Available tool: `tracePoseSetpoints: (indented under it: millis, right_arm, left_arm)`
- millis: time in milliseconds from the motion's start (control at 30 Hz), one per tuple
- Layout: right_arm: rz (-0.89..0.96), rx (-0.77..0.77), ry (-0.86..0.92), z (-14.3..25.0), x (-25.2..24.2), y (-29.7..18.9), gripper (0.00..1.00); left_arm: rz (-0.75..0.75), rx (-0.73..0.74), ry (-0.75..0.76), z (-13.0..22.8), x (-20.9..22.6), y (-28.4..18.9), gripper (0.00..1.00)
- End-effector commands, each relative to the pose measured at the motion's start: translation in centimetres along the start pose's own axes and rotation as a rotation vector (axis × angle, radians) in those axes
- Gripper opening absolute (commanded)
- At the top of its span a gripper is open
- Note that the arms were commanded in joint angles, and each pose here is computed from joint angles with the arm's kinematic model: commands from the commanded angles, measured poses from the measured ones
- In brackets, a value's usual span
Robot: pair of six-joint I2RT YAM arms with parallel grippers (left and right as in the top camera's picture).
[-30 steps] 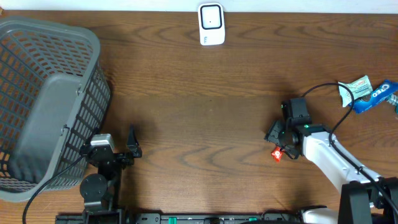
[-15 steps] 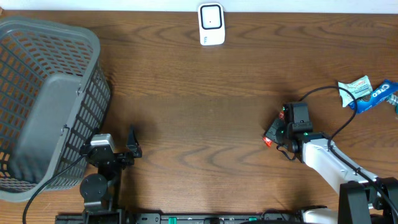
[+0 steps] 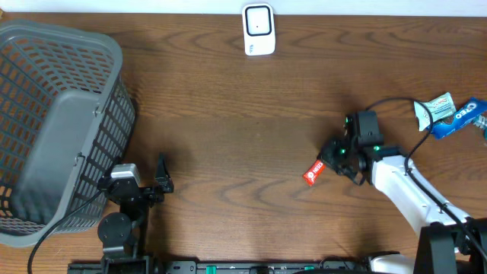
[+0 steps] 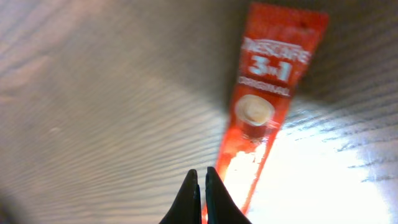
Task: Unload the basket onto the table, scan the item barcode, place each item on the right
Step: 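Lower the right gripper and pinch the end of the Nescafe stick, then lift the Nescafe stick and rotate it upright in the right gripper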
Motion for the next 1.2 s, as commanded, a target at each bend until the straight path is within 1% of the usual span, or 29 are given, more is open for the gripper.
tracePoseSetpoints:
  millis: [0, 67, 100, 133, 167, 200, 367, 400, 433, 467, 500, 533, 567, 600, 667, 733, 933, 1033, 1167]
  right_arm:
    - [-0.052, -0.031, -0.031, -1.1, 2.8, -1.9, 0.01]
    - [-0.044, -0.015, -0.031, -0.9, 3.0, -2.3, 0.01]
    - [-0.033, -0.003, -0.028, -0.7, 2.8, -2.4, 0.11]
    - [-0.02, 0.012, -0.018, -0.3, 2.5, -2.4, 0.33]
    - [-0.004, 0.025, -0.008, 0.0, 2.1, -2.4, 0.66]
    - [0.018, 0.038, 0.006, 0.3, 1.7, -2.4, 0.84]
    - [0.118, 0.052, 0.035, 1.0, -0.3, -2.6, 0.98]
    - [0.12, 0.048, 0.036, 0.9, -0.3, -2.6, 0.99]
    - [0.117, 0.045, 0.036, 0.8, -0.3, -2.6, 0.99]
    - [0.122, 0.04, 0.034, 0.7, -0.4, -2.6, 0.94]
    - [0.127, 0.033, 0.015, 0.6, -0.4, -2.6, 0.94]
    - [0.126, 0.036, -0.029, 0.6, -0.5, -2.6, 0.97]
    - [0.128, 0.04, -0.057, 0.6, -0.5, -2.6, 0.95]
    - [0.144, 0.045, -0.067, 0.9, -1.0, -2.3, 0.89]
    - [0.166, 0.052, -0.059, 1.3, -1.8, -2.0, 0.86]
    - [0.193, 0.052, -0.036, 1.9, -2.8, -1.3, 0.86]
    - [0.182, 0.039, 0.016, 3.4, -4.7, 1.0, 0.94]
    - [0.149, 0.031, 0.027, 3.8, -4.8, 1.8, 0.94]
    - [0.162, 0.041, 0.085, 4.3, -5.3, 2.1, 0.9]
  left_arm:
    - [0.004, 0.052, 0.014, 1.5, 0.1, 0.1, 0.98]
    - [0.004, 0.051, 0.014, 1.5, 0.1, 0.1, 0.98]
    - [0.004, 0.052, 0.014, 1.5, 0.1, 0.1, 0.98]
    - [0.004, 0.051, 0.014, 1.5, 0.1, 0.1, 0.98]
    - [0.004, 0.052, 0.014, 1.5, 0.1, 0.1, 0.98]
    - [0.004, 0.052, 0.014, 1.5, 0.1, 0.1, 0.98]
    - [0.004, 0.051, 0.014, 1.5, 0.1, 0.1, 0.98]
    - [0.004, 0.052, 0.014, 1.5, 0.1, 0.1, 0.98]
    - [0.004, 0.052, 0.014, 1.5, 0.1, 0.1, 0.98]
    - [0.004, 0.051, 0.014, 1.5, 0.1, 0.1, 0.98]
    - [0.004, 0.052, 0.014, 1.5, 0.1, 0.1, 0.98]
    - [0.004, 0.052, 0.014, 1.5, 0.1, 0.1, 0.98]
    - [0.004, 0.052, 0.014, 1.5, 0.1, 0.1, 0.98]
    - [0.004, 0.052, 0.014, 1.5, 0.1, 0.1, 0.98]
    - [0.004, 0.051, 0.014, 1.5, 0.1, 0.1, 0.98]
    - [0.004, 0.052, 0.014, 1.5, 0.1, 0.1, 0.98]
    - [0.004, 0.052, 0.014, 1.5, 0.1, 0.1, 0.98]
    - [0.004, 0.051, 0.014, 1.5, 0.1, 0.1, 0.98]
    - [0.004, 0.052, 0.014, 1.5, 0.1, 0.1, 0.98]
Point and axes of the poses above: each gripper's point midway between its finger pads, its own y axis out along the fingers, its own x axis along the line the jaws close on, z = x × y, the point moved 1 cm from there along -y, back along the fingers, and after that the axes turned 3 degrees about -y, right-handed, at the moved point
